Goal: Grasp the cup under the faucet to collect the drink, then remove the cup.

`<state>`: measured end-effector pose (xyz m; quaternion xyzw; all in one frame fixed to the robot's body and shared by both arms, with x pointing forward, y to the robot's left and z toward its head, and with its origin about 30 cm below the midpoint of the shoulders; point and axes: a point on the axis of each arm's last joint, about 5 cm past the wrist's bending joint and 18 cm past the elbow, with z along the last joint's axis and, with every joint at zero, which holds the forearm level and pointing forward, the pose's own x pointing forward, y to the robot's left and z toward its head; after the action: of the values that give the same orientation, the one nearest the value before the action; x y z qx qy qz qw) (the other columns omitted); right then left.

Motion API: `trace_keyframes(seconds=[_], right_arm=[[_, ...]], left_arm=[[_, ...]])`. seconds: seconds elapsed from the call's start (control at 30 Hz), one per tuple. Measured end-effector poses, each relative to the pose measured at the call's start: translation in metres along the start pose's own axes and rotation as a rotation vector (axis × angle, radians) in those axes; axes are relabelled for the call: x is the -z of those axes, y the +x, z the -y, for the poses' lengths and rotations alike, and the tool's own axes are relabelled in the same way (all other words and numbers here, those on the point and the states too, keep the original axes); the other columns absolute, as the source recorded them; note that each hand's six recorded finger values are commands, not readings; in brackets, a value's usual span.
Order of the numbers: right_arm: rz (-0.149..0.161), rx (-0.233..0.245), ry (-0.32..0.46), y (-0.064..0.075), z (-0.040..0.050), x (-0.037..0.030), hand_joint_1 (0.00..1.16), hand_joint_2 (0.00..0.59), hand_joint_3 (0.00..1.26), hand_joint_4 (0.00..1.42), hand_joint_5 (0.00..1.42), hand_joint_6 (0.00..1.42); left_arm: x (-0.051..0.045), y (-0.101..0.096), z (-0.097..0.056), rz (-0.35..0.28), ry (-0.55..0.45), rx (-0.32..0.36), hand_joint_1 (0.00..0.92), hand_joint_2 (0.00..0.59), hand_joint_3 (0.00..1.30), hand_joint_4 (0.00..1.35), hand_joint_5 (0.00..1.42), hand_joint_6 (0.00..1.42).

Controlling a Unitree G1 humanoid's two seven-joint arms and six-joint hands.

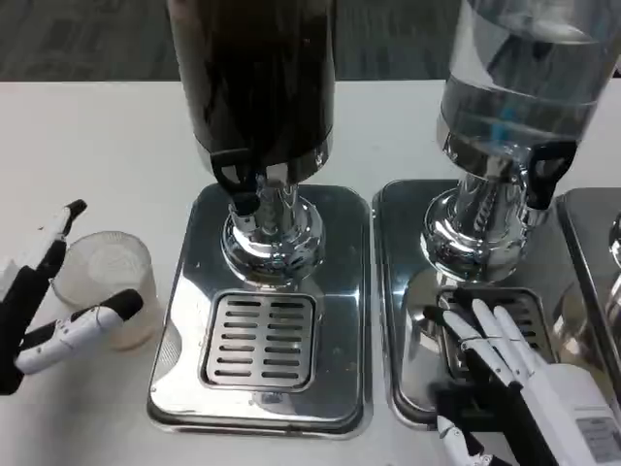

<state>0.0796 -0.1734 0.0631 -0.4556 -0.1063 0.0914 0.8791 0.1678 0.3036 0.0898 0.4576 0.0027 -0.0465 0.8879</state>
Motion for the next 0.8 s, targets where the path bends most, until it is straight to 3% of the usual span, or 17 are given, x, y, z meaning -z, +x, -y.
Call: trace_keyframes(seconds=[0.8], right_arm=[[-0.001, -0.019, 0.0, 0.0004, 0.0008, -0.0001, 0.44, 0.586, 0.13, 0.0, 0.0, 0.18]], left_arm=[[0.0059, 0.0086, 0.0006, -0.031, 0.001, 0.028, 0.0, 0.0, 0.0, 0.0, 0.01, 0.12]])
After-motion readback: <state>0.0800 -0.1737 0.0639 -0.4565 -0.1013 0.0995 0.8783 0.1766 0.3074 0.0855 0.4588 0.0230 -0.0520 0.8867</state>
